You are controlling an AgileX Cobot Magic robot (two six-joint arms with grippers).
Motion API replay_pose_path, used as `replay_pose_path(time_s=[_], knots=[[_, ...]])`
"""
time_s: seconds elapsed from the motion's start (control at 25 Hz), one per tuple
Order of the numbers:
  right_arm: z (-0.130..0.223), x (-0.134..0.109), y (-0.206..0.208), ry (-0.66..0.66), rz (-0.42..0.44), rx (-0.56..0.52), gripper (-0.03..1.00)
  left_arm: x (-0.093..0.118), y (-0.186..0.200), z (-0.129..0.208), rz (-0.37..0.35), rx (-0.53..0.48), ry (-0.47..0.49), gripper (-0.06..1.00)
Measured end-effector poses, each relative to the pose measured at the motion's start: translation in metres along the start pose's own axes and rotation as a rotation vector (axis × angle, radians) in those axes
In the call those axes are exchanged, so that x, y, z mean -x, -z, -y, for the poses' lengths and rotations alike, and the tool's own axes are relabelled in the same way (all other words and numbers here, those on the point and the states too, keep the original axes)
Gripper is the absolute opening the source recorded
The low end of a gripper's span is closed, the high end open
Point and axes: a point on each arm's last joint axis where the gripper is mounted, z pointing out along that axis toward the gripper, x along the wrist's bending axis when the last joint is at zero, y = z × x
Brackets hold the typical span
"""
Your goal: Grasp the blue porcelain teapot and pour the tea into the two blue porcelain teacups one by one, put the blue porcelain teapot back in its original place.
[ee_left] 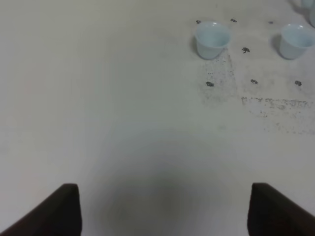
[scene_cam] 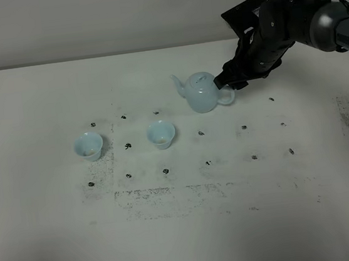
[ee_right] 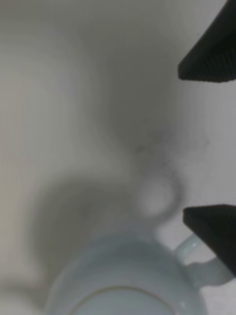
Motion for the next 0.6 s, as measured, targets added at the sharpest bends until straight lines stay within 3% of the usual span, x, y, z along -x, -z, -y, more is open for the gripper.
replay_pose_path(time_s=[0.6], knots=[[0.0044, -0.0082, 0.0083, -0.064, -0.091, -0.068, 0.52, 0.0, 0.0, 0.0, 0.0, 0.0, 0.001, 0.66]])
